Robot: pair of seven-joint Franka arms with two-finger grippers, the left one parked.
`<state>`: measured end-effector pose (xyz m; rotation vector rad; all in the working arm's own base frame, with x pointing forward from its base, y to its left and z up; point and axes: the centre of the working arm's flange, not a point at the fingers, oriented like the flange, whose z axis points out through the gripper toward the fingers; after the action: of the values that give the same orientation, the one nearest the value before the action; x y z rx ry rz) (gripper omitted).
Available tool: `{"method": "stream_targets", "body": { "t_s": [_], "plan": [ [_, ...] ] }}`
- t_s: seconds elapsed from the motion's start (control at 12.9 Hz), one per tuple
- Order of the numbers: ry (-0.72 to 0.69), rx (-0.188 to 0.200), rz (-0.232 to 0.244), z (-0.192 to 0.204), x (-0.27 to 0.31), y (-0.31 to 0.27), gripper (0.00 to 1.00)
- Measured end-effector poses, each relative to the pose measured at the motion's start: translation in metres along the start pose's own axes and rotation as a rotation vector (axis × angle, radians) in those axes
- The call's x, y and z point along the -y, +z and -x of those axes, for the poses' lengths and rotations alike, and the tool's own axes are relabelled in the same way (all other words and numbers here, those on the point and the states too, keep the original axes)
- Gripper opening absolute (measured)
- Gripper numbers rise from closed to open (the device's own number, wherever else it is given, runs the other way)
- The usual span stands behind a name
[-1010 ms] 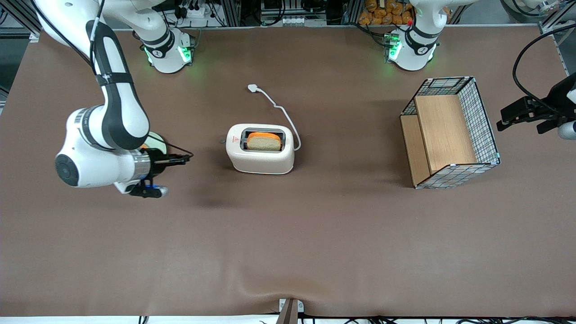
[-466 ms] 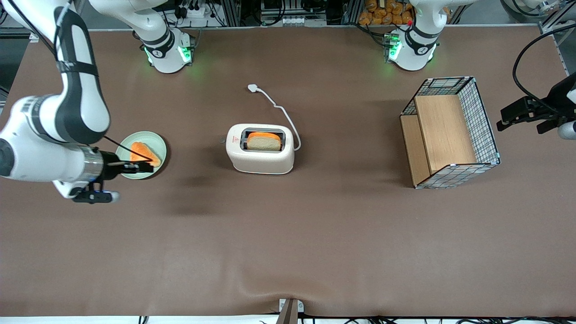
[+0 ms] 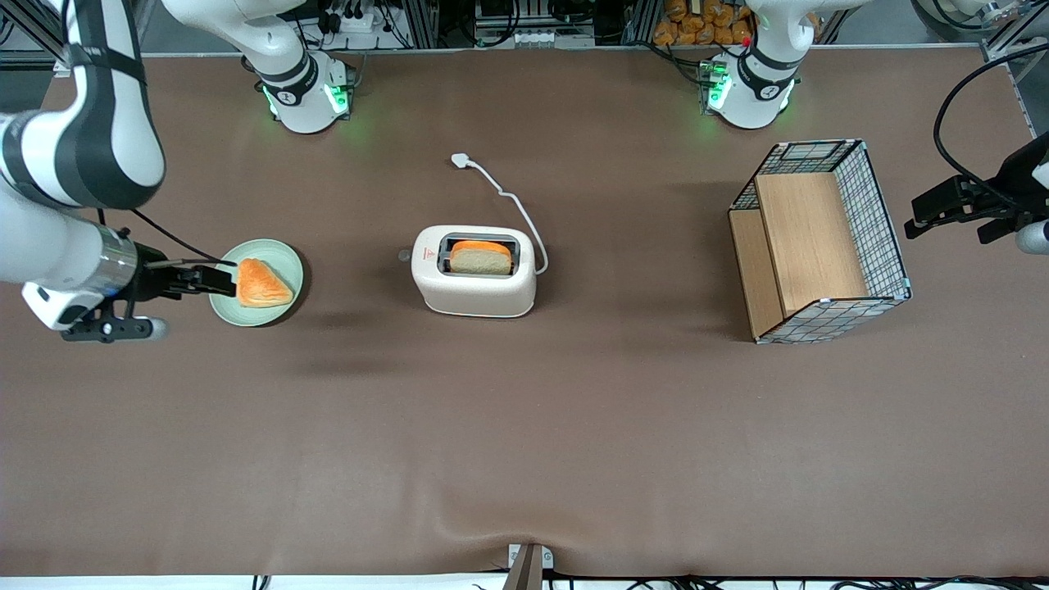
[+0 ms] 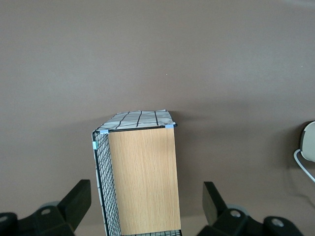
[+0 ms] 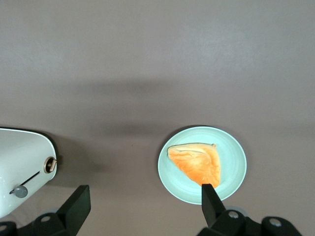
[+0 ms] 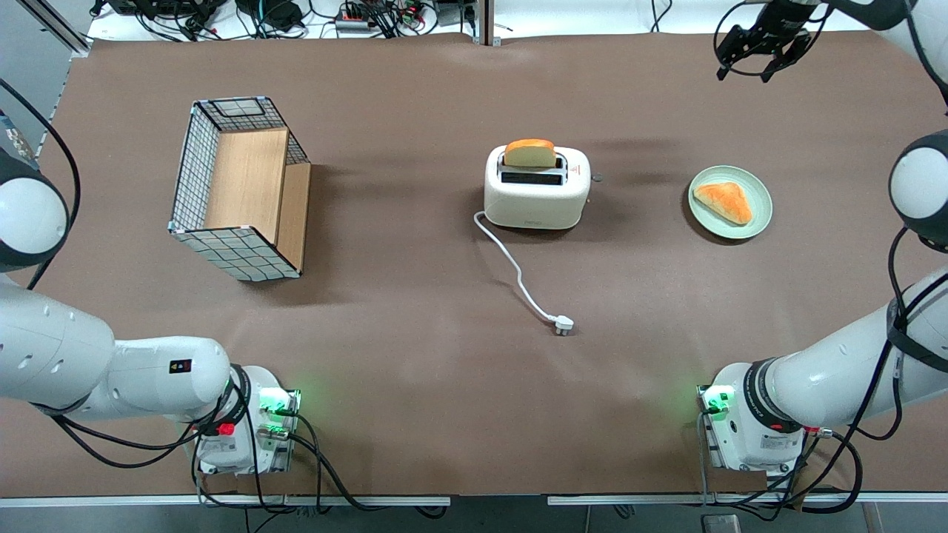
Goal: Press toaster button with right arm
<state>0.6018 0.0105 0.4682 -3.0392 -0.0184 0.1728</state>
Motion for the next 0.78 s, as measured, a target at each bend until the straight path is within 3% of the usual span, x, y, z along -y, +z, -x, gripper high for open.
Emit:
{"method": "stream_targets", "body": {
  "t_s": [0.16,0.47,0.78],
  "plan": [
    [0.004,-0.033,0.013,0.002,-0.008,-0.019,1.0],
    [0.008,-0.056,-0.001,0.014,-0.017,-0.075,1.0],
    [-0.035,-0.098,0.035,0.062,-0.004,-0.14,1.0]
  ]
}}
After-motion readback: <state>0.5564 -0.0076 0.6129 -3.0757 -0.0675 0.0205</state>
